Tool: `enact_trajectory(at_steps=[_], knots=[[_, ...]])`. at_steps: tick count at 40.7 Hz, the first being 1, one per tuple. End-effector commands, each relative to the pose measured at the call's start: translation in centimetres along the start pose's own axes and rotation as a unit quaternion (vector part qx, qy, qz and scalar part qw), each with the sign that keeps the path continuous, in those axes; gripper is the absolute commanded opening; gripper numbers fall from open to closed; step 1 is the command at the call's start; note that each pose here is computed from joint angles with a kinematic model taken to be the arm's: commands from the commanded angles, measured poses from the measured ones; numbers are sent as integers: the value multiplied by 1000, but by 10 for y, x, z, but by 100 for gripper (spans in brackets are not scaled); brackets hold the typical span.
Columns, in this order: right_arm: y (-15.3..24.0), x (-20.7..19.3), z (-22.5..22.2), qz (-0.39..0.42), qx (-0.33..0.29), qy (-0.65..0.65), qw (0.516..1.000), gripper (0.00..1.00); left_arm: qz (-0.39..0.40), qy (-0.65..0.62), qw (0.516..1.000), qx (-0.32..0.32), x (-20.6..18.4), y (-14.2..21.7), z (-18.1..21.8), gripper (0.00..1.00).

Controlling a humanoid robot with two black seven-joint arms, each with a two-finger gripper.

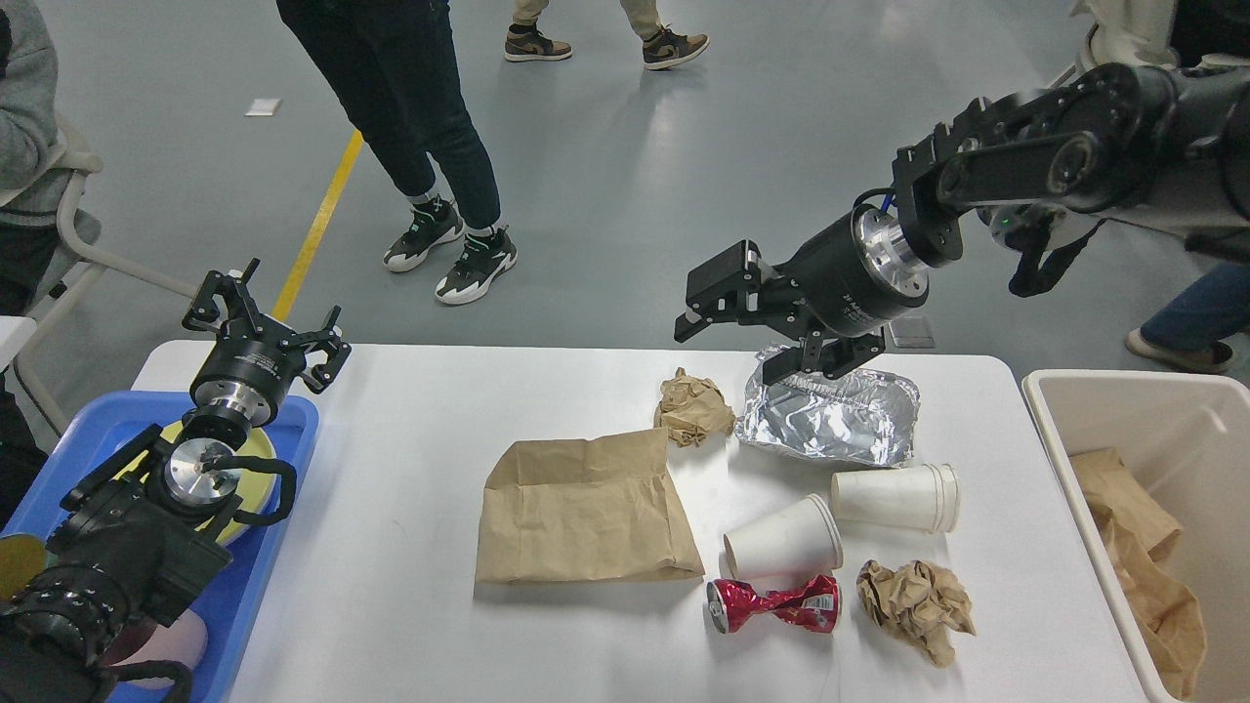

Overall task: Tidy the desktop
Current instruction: 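Move the right gripper over the table toward the brown paper bag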

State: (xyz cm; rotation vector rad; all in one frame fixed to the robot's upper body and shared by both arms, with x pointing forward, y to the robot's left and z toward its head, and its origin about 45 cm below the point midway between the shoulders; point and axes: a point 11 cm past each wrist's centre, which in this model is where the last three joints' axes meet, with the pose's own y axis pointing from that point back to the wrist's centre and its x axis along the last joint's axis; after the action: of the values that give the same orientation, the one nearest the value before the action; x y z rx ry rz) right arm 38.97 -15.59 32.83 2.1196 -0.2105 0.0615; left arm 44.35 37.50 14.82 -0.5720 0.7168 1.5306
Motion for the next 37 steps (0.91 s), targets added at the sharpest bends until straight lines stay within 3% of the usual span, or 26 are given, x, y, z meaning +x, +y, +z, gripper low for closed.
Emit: enact_trajectory(at_steps=[1, 7, 17, 30, 37], knots=[[-5, -9, -5, -11, -17, 21, 1000, 100, 0, 0, 1000, 0, 0, 0, 0, 98], [-12, -34, 10, -52, -67, 19, 996, 100, 0, 0, 1000, 0, 0, 0, 0, 98], [14, -75, 76, -88, -363, 29, 927, 100, 0, -1, 1000, 0, 0, 0, 0, 98], [16, -95, 63, -118, -337, -11, 934, 100, 0, -1, 1000, 0, 0, 0, 0, 98], [26, -89, 75, -91, -337, -48, 936, 100, 0, -1, 1000, 0, 0, 0, 0, 98]])
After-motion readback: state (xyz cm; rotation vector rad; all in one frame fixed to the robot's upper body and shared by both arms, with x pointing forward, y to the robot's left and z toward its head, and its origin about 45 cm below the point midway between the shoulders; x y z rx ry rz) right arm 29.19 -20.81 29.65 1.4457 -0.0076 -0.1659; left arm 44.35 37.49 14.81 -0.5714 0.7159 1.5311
